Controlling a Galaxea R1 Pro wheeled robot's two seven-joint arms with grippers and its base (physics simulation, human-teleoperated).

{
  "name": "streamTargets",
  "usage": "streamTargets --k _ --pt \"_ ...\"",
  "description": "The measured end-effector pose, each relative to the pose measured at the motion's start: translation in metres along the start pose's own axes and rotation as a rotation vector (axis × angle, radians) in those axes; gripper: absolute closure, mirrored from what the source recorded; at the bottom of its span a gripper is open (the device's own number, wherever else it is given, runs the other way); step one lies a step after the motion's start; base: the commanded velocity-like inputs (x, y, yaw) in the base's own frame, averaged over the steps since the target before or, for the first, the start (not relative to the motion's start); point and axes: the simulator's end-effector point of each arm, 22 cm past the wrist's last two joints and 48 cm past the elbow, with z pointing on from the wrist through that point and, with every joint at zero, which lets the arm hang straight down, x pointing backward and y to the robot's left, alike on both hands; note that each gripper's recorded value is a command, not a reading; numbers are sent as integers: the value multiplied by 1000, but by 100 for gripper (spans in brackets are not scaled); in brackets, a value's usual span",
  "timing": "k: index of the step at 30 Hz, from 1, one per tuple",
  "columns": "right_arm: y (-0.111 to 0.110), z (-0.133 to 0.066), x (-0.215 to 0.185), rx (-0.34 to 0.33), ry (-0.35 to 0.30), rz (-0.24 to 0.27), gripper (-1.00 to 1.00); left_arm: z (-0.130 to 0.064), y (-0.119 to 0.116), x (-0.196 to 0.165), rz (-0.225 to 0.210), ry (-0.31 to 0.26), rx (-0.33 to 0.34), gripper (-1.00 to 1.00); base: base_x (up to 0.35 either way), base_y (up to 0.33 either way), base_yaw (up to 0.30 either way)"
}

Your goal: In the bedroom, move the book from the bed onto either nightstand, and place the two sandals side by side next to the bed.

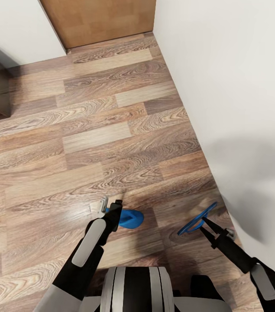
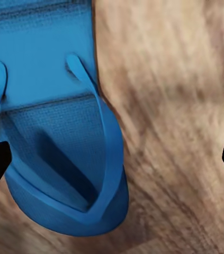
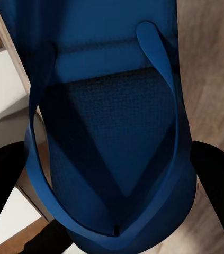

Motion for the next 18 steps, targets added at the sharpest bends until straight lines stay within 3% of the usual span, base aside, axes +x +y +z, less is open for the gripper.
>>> streamTargets --k 11,18 --pt "0 7 9 -10 2 17 100 2 -5 5 4 18 2 -100 0 0 0" --pt "0 6 9 -13 1 18 100 1 -10 21 -19 86 22 -100 0 0 0"
